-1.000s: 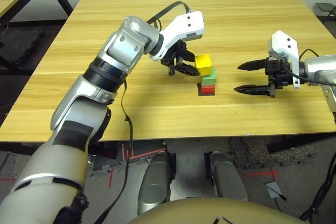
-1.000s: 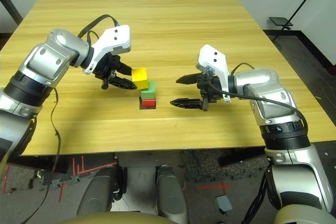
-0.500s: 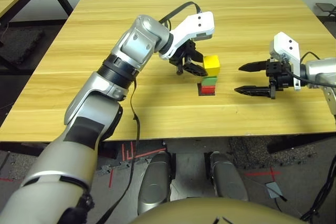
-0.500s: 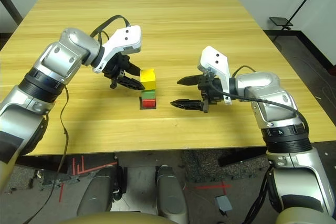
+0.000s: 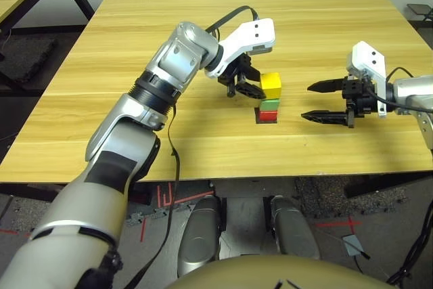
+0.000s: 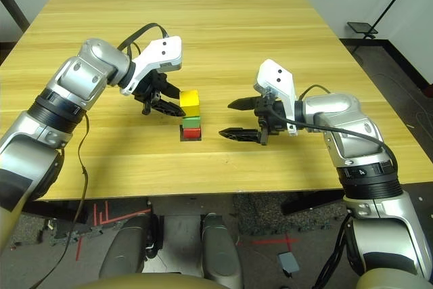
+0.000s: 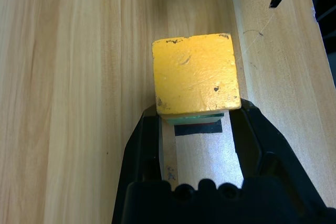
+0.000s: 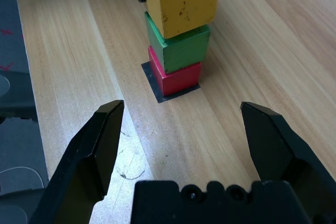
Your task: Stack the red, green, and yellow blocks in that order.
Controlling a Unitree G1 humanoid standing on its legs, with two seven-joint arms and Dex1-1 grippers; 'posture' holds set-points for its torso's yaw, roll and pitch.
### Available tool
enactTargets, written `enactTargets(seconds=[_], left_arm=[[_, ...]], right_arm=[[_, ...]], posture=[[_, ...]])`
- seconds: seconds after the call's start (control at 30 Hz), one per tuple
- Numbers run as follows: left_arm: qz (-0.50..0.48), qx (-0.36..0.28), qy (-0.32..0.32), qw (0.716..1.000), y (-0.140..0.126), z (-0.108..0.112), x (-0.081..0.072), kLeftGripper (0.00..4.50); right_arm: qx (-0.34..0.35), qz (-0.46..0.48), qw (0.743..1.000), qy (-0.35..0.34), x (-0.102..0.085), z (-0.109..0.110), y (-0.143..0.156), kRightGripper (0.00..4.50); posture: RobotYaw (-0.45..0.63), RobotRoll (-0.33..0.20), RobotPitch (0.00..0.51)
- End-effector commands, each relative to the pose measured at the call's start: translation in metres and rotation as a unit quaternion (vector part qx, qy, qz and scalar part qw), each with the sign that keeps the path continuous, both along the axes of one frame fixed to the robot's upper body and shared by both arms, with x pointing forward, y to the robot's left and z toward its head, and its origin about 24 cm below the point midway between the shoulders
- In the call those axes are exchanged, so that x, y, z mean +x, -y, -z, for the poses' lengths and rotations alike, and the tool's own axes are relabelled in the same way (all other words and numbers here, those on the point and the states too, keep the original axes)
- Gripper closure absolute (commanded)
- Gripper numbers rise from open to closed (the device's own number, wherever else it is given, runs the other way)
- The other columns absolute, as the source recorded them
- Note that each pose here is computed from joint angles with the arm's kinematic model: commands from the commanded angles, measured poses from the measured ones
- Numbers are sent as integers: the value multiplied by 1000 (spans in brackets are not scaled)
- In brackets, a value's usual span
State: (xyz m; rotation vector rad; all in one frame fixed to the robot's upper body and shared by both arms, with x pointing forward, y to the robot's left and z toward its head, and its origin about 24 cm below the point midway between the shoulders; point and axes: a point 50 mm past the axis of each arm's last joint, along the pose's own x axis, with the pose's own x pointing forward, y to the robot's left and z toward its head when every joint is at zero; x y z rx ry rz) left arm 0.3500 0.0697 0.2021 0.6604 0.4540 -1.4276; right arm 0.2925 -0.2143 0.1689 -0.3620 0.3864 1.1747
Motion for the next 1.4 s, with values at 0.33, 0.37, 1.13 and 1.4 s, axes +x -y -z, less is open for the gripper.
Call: enactTargets(seconds=[0.33, 0.37, 1.13, 1.4], left_arm=[[-3, 0, -5, 1000, -2, 6, 2, 2532], [-3, 1, -5, 1000, -2, 7, 2, 2182], [-379, -356, 84, 850, -96, -15, -34, 37], [-592, -379, 211, 679, -152, 54, -61, 37]], right_arm=[[6, 5, 1000, 1, -3, -2, 1, 0], [6, 5, 1000, 1, -3, -2, 1, 0], [148, 312, 936, 72, 22, -6, 80, 0], [186, 529, 807, 185, 35, 27, 138, 0]], posture=[[45, -38, 101], [45, -38, 101], [116, -89, 97], [121, -111, 102]])
